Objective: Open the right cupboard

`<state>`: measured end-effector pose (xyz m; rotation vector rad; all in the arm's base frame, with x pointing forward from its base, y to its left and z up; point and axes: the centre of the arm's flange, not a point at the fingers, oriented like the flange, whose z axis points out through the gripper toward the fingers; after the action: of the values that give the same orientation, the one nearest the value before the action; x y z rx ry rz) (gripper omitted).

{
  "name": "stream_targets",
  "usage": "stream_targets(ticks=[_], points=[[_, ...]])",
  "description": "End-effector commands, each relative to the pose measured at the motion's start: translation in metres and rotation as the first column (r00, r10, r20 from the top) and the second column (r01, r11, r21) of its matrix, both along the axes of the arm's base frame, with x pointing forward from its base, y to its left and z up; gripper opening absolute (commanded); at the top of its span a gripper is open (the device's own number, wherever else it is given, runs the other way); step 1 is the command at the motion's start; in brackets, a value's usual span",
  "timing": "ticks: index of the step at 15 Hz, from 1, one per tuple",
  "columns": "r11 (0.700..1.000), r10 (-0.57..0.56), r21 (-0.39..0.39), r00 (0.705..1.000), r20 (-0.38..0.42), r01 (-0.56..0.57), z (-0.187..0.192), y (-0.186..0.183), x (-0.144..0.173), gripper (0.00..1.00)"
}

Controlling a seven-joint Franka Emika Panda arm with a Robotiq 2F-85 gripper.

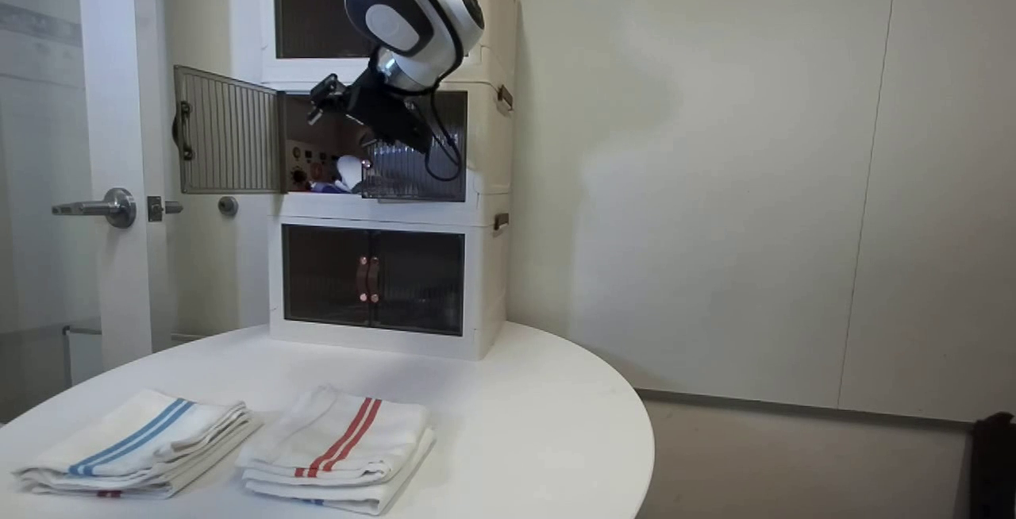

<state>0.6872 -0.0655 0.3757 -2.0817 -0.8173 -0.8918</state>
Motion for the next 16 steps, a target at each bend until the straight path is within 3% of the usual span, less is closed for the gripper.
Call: stream_targets(ticks=[1,7,16], points=[[0.999,0.042,0.026,0.998,-0.041,-0.041,0.006,0.021,-0.010,1.00],[0.999,-0.024,-0.024,0.999,-0.024,0.023,0.007,0.009,-0.008,1.00],[0.982,-0.182,-0.062,0.983,-0.016,0.180,0.011,-0.043,-0.021,1.00]])
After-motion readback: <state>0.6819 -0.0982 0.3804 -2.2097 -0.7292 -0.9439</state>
